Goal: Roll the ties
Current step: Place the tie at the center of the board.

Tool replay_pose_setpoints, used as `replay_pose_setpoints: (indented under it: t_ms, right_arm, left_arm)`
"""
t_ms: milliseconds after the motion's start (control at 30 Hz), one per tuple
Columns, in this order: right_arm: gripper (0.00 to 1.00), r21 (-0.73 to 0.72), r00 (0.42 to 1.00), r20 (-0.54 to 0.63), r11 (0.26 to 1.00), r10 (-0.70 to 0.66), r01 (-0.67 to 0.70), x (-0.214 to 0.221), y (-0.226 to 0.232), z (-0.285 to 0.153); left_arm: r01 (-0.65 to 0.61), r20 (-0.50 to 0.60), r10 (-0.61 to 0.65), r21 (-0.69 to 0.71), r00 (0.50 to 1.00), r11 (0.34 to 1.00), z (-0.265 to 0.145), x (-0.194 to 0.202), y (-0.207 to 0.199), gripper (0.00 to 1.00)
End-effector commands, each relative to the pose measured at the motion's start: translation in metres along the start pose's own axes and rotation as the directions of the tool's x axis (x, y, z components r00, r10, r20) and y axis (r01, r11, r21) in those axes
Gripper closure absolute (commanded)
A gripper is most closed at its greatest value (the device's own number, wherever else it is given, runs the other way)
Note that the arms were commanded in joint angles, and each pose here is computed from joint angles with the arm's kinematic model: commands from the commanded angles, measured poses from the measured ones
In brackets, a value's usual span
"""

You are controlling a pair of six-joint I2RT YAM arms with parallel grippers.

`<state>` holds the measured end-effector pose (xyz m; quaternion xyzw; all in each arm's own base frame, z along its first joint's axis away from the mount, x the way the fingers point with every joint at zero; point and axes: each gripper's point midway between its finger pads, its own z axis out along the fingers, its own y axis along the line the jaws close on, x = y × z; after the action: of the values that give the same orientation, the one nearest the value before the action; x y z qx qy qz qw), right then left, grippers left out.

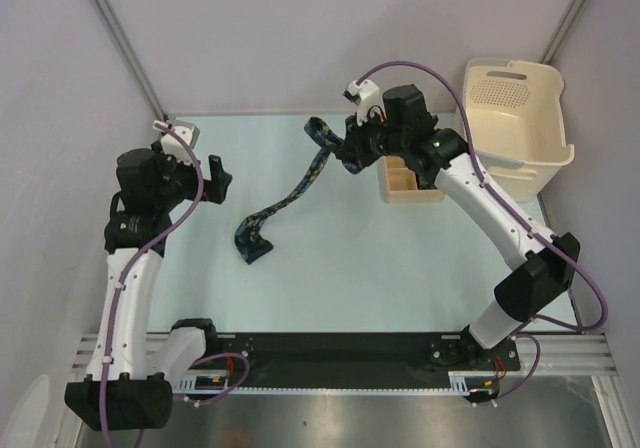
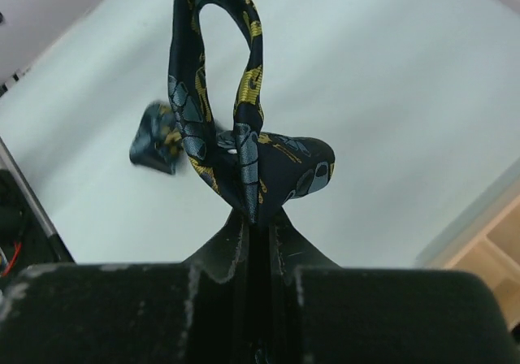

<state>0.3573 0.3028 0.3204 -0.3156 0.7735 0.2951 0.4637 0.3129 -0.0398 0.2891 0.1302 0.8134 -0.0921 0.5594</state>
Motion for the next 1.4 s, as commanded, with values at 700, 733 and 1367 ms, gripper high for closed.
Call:
replay_pose_setpoints:
  t_ms: [700, 733, 1367]
  right_arm:
    - [1.00, -0.169, 0.928, -0.112, 0.927, -0.355, 0.334, -0.011, 0.059, -0.092]
    - [1.00, -0.235, 0.927, -0.152, 0.923, -0.344, 0.304, 0.004, 0.060, -0.057]
    - [0.08, -0.096, 0.725, -0.687, 0.995, -0.046, -0.028, 0.210, -0.031, -0.010]
  left_arm:
    - [0.041, 0.202, -0.056, 0.076, 0.978, 0.996, -0.011, -0.009, -0.019, 0.00]
    - [0.049, 0.198, -0.058, 0.050, 0.979, 0.998, -0.013, -0.008, -0.015, 0.00]
    - [-0.103, -0.040, 0.122, 0.312, 0.992, 0.945, 0.026, 0.062, -0.022, 0.00]
